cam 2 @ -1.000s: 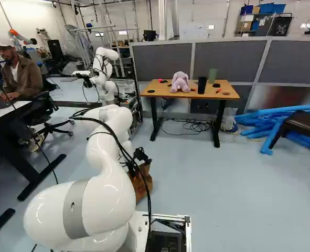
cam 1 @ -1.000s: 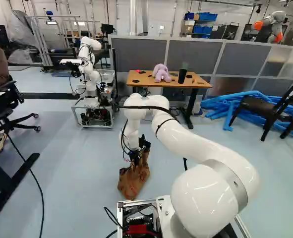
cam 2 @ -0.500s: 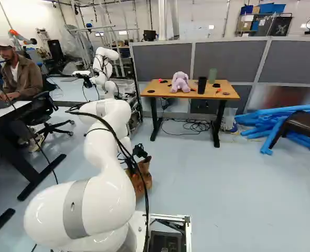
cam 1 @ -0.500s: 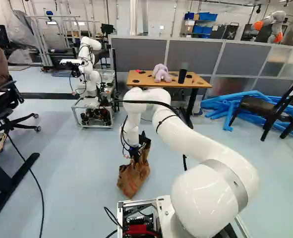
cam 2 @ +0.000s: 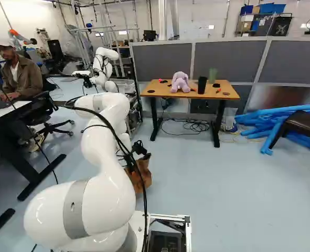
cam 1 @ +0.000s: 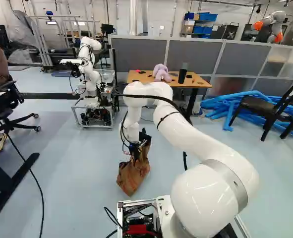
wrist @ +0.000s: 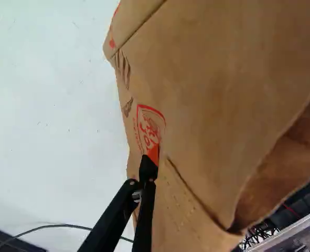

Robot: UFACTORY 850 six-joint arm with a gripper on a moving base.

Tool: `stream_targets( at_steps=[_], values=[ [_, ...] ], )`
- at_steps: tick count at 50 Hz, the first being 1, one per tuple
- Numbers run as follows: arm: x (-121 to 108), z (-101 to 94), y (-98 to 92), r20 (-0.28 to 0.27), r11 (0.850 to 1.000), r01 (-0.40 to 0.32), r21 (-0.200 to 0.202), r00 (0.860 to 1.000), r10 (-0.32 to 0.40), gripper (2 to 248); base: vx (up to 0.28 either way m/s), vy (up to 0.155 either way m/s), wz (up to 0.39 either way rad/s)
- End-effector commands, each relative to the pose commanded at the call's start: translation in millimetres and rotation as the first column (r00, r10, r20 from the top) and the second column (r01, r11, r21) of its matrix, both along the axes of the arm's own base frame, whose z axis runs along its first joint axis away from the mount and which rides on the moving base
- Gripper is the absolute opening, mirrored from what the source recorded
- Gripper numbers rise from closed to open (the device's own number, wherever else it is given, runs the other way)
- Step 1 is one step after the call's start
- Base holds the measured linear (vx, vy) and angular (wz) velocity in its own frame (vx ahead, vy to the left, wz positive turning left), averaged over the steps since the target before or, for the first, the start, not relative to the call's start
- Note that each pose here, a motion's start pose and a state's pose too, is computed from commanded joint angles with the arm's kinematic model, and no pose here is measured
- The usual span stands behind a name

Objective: Pick up the bag on the ground and place it on the table

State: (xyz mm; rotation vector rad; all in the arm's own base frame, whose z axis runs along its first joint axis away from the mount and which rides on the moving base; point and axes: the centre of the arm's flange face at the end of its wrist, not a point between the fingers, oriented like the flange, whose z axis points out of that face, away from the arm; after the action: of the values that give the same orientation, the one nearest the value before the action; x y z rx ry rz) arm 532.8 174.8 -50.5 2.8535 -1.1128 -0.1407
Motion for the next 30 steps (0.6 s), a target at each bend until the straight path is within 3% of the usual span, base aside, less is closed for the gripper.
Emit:
stream_targets(
  at_steps=[30],
  values=[
    [-3.2,46.4,-1.1,0.017,1.000,0.000,0.006,1.000,0.000,21,0.000,0.000,0.000]
  ],
)
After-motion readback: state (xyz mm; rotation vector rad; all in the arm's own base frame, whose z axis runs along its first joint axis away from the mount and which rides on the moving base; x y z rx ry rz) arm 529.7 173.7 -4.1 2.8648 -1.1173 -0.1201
